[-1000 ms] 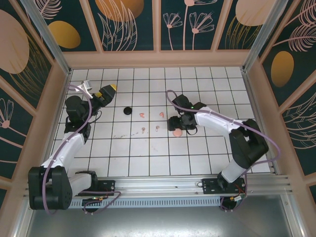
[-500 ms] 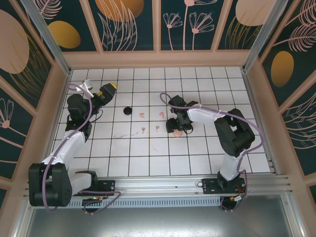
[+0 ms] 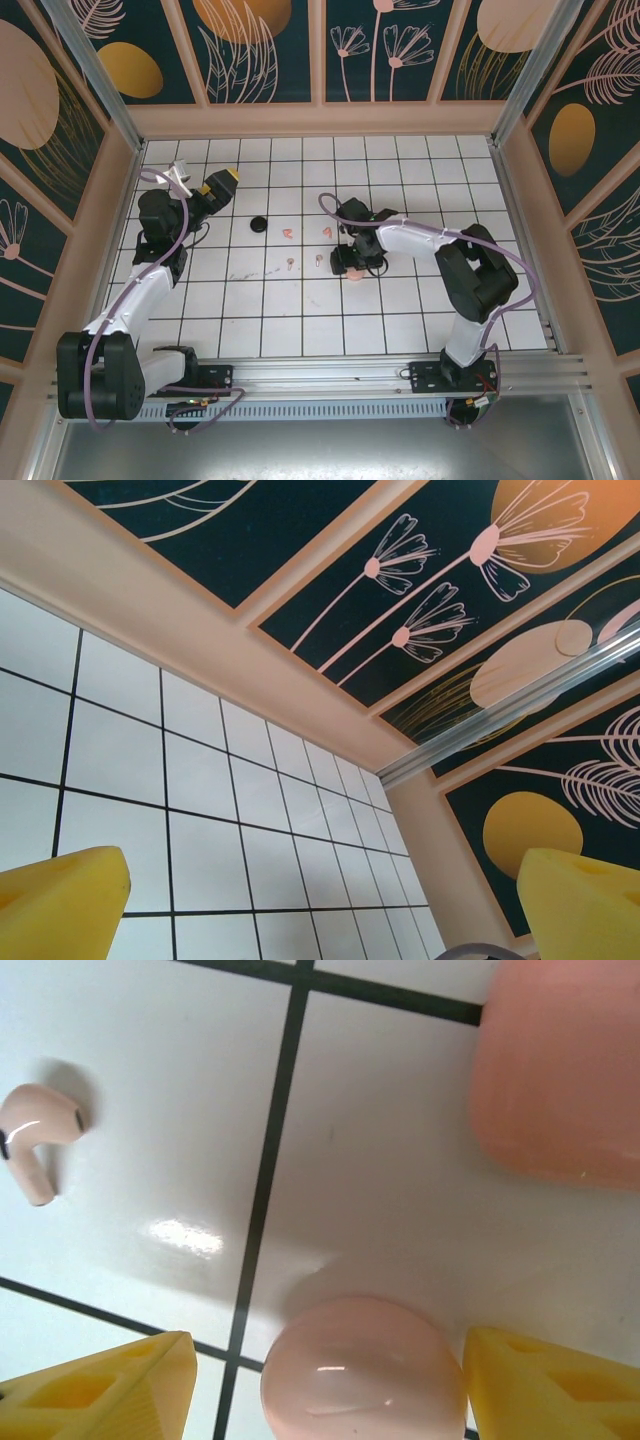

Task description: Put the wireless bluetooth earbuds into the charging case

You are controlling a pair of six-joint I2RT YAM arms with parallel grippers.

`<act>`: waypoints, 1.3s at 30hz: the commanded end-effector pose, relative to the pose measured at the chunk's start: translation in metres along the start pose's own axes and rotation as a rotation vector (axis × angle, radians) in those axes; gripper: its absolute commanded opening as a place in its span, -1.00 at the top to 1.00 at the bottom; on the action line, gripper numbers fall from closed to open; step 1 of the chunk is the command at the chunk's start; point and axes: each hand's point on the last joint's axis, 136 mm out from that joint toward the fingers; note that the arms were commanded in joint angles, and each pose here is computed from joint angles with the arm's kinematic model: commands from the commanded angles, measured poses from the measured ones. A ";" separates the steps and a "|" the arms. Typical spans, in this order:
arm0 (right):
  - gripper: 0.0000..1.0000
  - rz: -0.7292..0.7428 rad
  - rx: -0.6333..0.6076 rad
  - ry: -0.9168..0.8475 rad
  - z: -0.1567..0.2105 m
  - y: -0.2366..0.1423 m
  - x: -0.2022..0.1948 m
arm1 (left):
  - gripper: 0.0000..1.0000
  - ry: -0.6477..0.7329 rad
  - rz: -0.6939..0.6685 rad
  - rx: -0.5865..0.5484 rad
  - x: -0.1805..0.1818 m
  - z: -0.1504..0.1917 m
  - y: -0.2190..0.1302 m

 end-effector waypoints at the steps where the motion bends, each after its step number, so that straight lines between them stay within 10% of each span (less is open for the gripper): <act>1: -0.44 0.060 -0.026 0.026 0.003 -0.011 -0.007 | -0.97 0.050 0.032 -0.014 -0.013 -0.008 -0.001; 28: -0.30 0.152 0.038 -0.180 0.010 0.016 -0.013 | -0.97 0.155 0.222 0.144 -0.055 0.025 0.019; 39: 0.27 0.105 0.018 -0.162 0.005 0.003 -0.002 | -0.97 0.132 0.249 0.221 -0.054 0.049 0.023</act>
Point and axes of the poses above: each hand's point on the last joint's axis, 136 mm out from that joint toward the fingers, its own y axis out along the fingers, its own x axis along the line the jaws close on, z = x × y, and after that the axes turned 11 degrees about y, right-handed
